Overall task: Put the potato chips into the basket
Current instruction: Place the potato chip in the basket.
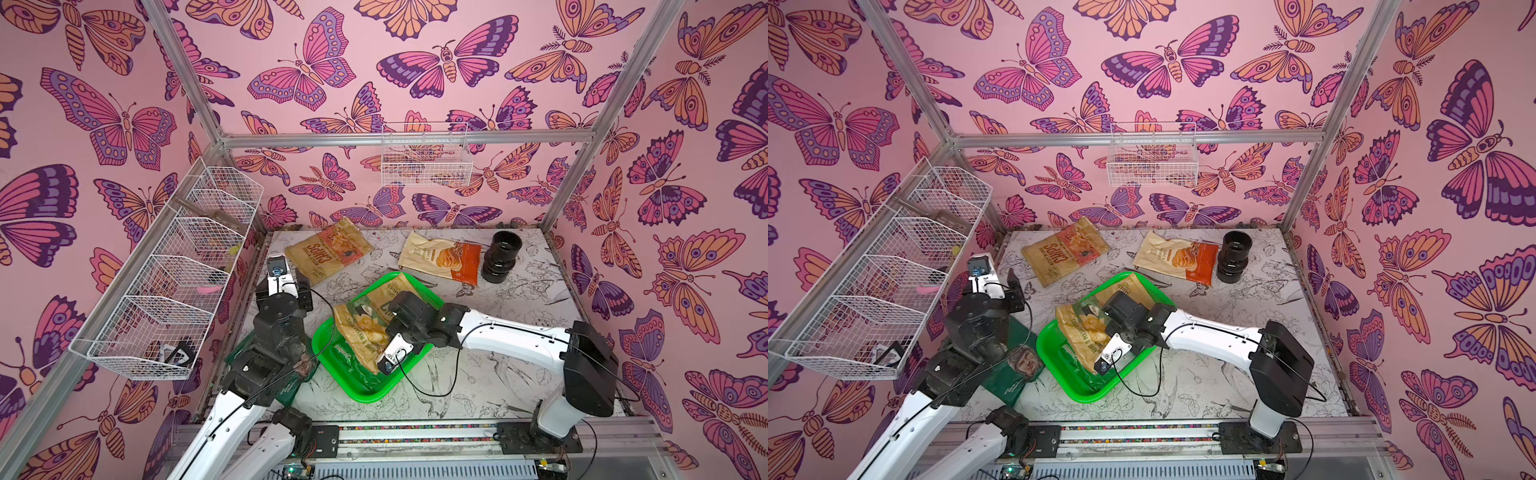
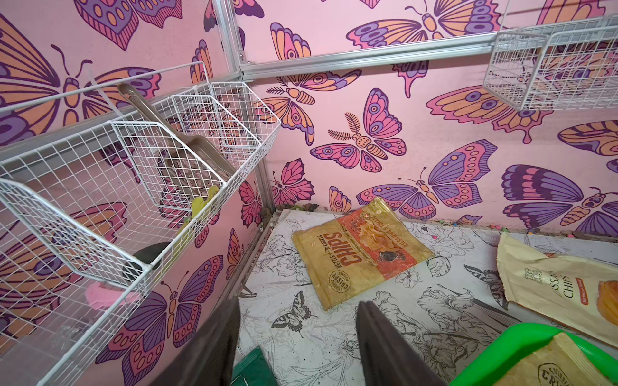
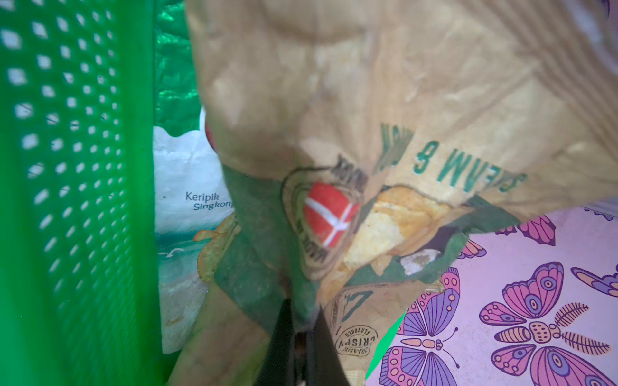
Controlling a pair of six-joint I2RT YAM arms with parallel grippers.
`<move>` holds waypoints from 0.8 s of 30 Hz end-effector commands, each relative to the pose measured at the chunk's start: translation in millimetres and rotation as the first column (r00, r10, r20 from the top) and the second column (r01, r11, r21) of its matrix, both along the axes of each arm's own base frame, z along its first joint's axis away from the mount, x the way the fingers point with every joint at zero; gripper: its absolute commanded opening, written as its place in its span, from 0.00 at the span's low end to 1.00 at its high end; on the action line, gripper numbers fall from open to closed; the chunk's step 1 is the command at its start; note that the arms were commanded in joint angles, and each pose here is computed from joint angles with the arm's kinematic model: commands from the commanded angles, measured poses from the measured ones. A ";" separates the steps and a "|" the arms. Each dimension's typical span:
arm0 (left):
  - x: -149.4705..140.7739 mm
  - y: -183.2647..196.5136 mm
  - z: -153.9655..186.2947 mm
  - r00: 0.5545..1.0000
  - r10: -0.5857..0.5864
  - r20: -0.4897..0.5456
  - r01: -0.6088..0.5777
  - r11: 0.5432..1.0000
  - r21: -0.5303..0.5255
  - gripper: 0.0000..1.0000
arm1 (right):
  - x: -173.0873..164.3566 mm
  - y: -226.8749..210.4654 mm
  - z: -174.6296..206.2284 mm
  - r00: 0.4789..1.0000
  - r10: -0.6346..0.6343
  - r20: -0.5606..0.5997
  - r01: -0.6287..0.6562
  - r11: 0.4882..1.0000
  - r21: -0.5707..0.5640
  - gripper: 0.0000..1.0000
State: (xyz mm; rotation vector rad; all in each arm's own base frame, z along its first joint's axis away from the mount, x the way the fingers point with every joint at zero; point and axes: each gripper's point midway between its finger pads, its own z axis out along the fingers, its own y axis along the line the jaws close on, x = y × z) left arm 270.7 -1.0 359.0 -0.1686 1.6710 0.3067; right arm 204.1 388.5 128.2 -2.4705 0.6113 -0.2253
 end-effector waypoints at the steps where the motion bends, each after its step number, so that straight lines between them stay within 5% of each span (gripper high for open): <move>1: 0.8 -0.2 -2.7 1.000 -0.005 0.008 0.005 1.000 -0.019 0.61 | 11.6 5.2 -3.9 1.000 -0.009 0.004 0.009 1.000 0.025 0.00; 10: 1.7 0.1 -3.1 1.000 -0.004 0.007 0.004 1.000 -0.021 0.61 | 24.1 -12.9 -10.6 1.000 -0.018 0.021 0.018 0.999 -0.028 0.04; 14: 2.4 0.7 -4.0 1.000 -0.003 0.004 0.003 1.000 -0.023 0.61 | 23.5 -16.9 -11.0 0.998 -0.049 0.028 0.050 0.998 -0.030 0.33; 16: 2.7 1.2 -4.2 1.000 -0.001 0.005 0.001 1.000 -0.026 0.61 | 25.0 -15.7 -3.9 0.994 -0.102 0.030 0.103 0.995 -0.016 0.80; 17: 3.0 1.5 -4.3 1.000 0.000 0.005 0.000 1.000 -0.026 0.61 | 23.4 -16.7 -0.9 0.993 -0.114 0.022 0.114 0.993 -0.017 0.91; 20: 3.9 1.8 -5.7 1.000 0.002 0.001 -0.002 1.000 -0.028 0.61 | 19.0 -16.3 13.7 0.986 -0.162 -0.031 0.163 0.986 0.029 0.92; 24: 6.1 1.5 -7.9 1.000 -0.001 -0.005 0.001 0.999 -0.036 0.61 | 10.3 1.4 55.6 0.899 -0.311 -0.307 0.369 0.918 0.149 0.85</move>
